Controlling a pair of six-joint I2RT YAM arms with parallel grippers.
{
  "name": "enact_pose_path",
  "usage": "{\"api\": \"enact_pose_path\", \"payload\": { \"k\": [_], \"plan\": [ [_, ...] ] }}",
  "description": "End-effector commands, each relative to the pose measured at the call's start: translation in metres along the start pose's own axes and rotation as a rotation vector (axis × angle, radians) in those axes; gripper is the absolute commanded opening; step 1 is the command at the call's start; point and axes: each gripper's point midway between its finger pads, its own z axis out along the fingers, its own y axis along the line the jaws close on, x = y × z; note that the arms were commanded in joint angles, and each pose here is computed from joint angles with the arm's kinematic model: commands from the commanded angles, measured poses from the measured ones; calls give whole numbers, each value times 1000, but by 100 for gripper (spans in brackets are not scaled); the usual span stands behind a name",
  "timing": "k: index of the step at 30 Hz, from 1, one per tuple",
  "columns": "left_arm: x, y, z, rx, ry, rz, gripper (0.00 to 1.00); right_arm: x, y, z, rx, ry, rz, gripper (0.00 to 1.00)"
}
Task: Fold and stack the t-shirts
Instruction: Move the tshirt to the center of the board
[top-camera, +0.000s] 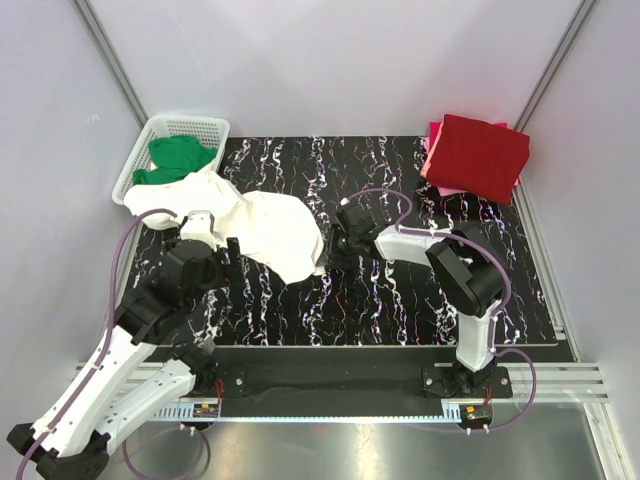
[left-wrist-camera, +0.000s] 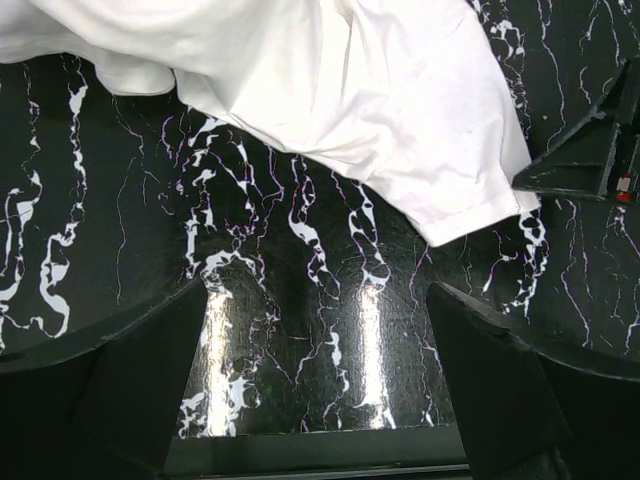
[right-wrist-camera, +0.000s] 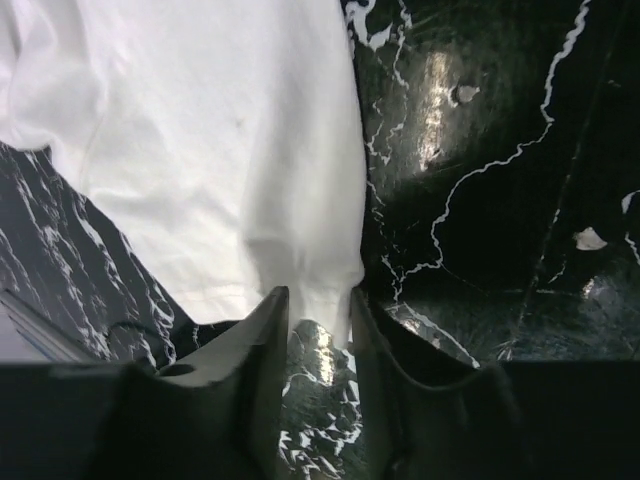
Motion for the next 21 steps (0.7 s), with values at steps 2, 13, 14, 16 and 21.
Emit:
{"api": "enact_pose_path", "payload": {
  "k": [2, 13, 14, 16, 21],
  "plan": [
    [-14, 0, 3, -19, -55, -28, 99, 21, 3, 7, -71, 58, 33, 21],
    [-16, 5, 1, -37, -71, -41, 99, -106, 14, -177, -164, -286, 74, 0],
    [-16, 5, 1, -36, -70, -41, 99, -124, -1, -221, -134, -380, 88, 0],
    [-15, 5, 1, -36, -67, -40, 99, -133, -17, -261, -91, -465, 99, 0],
    [-15, 5, 1, -36, -66, -39, 99, -124, -65, -330, 37, -599, 156, 0]
  ]
}}
